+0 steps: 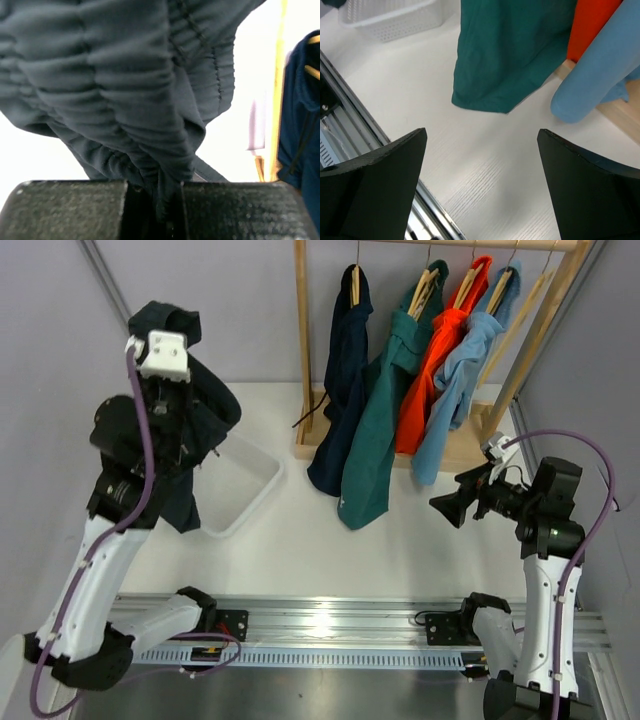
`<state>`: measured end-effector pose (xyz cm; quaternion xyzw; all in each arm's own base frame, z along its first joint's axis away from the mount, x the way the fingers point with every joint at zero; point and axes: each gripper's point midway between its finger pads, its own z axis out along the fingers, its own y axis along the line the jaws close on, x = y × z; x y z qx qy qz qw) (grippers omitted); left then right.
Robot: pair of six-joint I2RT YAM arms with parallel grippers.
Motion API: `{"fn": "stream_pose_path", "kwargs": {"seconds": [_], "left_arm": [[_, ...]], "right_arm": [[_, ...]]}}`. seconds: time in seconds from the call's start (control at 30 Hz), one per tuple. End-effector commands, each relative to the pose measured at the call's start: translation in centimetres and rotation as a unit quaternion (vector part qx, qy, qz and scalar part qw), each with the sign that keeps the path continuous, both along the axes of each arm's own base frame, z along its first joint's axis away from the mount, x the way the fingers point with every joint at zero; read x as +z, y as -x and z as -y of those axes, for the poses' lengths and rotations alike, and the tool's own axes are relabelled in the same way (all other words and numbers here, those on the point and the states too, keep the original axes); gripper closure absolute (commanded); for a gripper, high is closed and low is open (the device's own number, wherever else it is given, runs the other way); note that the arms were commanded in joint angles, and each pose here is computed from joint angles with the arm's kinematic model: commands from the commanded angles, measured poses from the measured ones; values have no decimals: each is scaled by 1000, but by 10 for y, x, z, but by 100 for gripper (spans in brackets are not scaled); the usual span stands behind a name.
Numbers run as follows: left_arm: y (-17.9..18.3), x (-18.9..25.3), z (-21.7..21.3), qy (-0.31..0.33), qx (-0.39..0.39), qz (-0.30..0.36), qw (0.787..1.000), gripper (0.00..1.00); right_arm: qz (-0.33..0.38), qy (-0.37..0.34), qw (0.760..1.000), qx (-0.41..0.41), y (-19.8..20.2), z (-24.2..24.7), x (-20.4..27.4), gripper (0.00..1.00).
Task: Remove the shorts from the hanger
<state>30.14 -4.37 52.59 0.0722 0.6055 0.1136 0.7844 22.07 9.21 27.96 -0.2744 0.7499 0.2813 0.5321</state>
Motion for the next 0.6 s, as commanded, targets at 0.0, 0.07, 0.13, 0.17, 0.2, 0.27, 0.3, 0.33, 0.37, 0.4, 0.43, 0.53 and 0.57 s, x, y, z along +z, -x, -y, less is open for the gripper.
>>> {"fn": "stream_pose_path", "kwargs": {"seconds": [0.0, 0.07, 0.13, 0.17, 0.2, 0.27, 0.3, 0.33, 0.37, 0.4, 0.43, 0.53, 0.57], "left_arm": [[-4, 51, -7, 44, -8, 57, 997, 100], [-17, 50, -11, 50, 7, 51, 997, 100], [-24, 46, -21, 54, 26, 47, 997, 100], [-30, 37, -22, 52, 29, 38, 998, 100], [-32, 33, -30, 52, 40, 37, 997, 100], [-42, 6, -32, 56, 38, 14, 998, 100], [-37, 5, -44, 65, 47, 18, 997, 100], [-43, -14, -46, 77, 45, 1, 996, 100], [-42, -18, -47, 81, 41, -1, 996, 100], [-38, -20, -54, 83, 49, 0, 995, 100], [-42, -42, -56, 81, 52, -23, 995, 100], [-33, -65, -64, 88, 59, -37, 994, 100], [-32, -79, -65, 90, 61, -50, 993, 100]], "right_arm": [[28, 16, 999, 28, 4, -2, -8, 1], [23, 15, 999, 45, 8, -6, -17, 1], [17, 16, 998, 57, 13, -7, -31, 1], [16, 16, 998, 58, 14, -7, -35, 1], [11, 16, 998, 61, 17, -8, -41, 0], [15, 21, 998, 61, 17, -7, -43, 1], [14, 21, 998, 62, 17, -7, -43, 1], [15, 21, 998, 64, 18, -7, -43, 1], [16, 21, 998, 65, 17, -8, -42, 1], [16, 22, 998, 63, 17, -7, -43, 0], [17, 23, 998, 62, 17, -7, -42, 1], [16, 25, 998, 60, 17, -6, -43, 1], [17, 26, 998, 60, 17, -6, -43, 1]]}}
